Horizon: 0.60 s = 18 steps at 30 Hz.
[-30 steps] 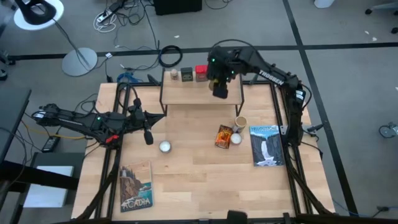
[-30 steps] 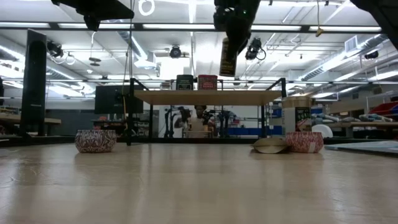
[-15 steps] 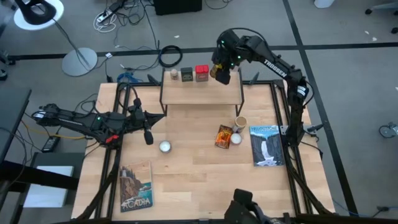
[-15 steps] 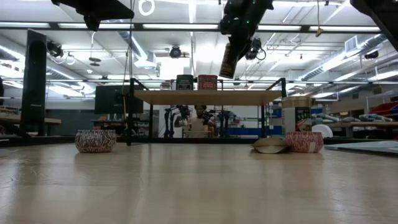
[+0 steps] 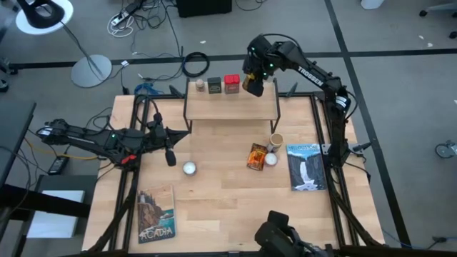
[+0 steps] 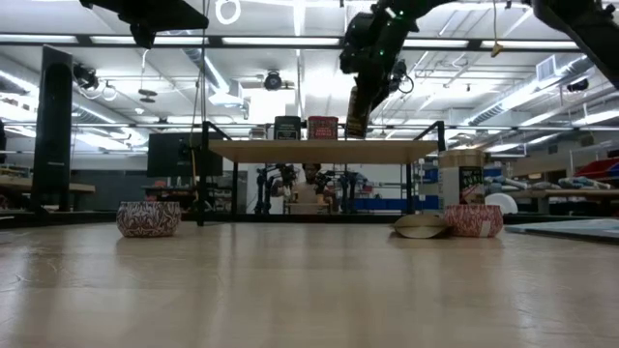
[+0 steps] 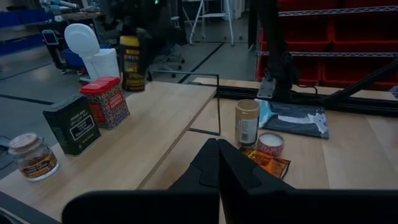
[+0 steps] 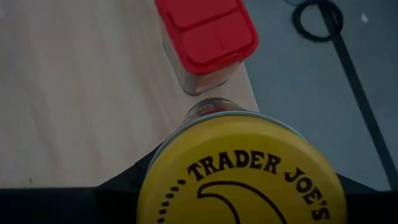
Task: Shelf spices
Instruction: Put the yellow seasoning bottle on the shelf
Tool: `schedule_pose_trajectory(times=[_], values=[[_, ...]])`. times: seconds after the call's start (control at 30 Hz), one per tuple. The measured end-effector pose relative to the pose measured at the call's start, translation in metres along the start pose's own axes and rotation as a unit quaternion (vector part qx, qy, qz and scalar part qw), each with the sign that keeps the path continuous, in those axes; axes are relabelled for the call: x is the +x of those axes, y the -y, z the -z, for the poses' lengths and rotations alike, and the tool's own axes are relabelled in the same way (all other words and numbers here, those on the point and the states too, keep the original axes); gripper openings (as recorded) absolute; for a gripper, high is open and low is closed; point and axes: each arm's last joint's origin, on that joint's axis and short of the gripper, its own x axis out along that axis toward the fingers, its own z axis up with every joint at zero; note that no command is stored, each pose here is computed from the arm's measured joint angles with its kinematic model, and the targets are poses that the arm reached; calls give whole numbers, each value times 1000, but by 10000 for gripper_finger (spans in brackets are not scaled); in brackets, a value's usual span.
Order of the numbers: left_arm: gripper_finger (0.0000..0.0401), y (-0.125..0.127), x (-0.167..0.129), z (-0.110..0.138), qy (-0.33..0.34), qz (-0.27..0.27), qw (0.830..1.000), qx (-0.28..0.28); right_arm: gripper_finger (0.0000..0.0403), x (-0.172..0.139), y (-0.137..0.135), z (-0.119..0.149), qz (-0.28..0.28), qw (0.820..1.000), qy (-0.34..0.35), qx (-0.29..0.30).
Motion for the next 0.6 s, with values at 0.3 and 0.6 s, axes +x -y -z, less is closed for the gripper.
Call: schedule_pose_trajectory(times=[0.3,0.6], values=[[1,0,0,0,-1,0,1000,-3,212,9,3,-2,4,1000,1,-1],[1,0,0,0,-1,0,1000,-3,212,8,13,7,8,1000,-22,19]])
